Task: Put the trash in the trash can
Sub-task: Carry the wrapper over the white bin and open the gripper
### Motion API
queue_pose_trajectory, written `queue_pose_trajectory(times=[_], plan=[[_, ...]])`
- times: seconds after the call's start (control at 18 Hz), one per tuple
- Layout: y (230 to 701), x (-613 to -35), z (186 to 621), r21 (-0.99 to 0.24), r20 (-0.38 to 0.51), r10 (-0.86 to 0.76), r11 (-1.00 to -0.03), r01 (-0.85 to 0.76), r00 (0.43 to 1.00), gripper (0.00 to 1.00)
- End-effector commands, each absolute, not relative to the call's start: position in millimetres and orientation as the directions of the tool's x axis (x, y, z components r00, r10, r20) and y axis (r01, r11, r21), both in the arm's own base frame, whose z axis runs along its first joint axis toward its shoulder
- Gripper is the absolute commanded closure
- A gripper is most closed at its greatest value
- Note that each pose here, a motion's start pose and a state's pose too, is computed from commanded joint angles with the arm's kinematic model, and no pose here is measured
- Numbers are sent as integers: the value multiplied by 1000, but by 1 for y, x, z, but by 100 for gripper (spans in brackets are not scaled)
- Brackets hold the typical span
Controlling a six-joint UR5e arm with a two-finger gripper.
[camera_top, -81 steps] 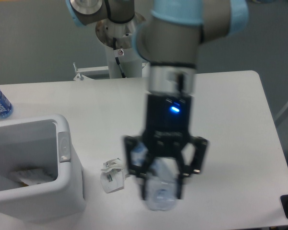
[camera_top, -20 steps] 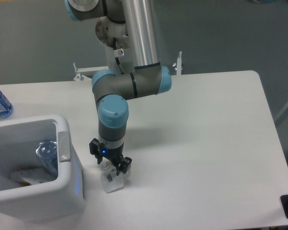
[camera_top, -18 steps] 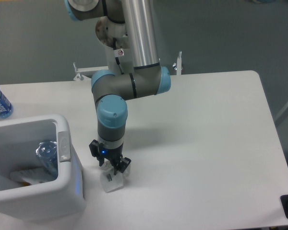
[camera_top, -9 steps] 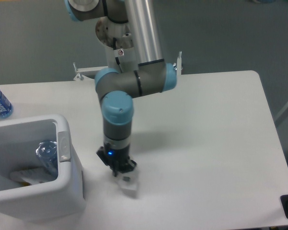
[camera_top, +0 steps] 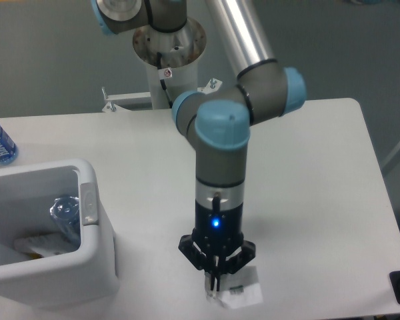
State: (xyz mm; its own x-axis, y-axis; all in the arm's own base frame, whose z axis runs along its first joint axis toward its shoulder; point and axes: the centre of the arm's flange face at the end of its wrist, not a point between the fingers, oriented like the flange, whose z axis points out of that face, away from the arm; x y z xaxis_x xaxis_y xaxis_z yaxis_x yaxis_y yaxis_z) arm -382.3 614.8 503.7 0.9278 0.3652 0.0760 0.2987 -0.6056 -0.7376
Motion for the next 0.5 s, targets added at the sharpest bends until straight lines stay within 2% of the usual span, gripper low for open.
queue_pose_trajectory(times=[0.17, 0.33, 0.5], plan=[[619, -321, 540, -763, 156, 311, -565, 314, 938, 100], [624, -253, 556, -770, 165, 235, -577, 274, 958, 100], [636, -200, 547, -751, 193, 180, -606, 263, 965, 100]])
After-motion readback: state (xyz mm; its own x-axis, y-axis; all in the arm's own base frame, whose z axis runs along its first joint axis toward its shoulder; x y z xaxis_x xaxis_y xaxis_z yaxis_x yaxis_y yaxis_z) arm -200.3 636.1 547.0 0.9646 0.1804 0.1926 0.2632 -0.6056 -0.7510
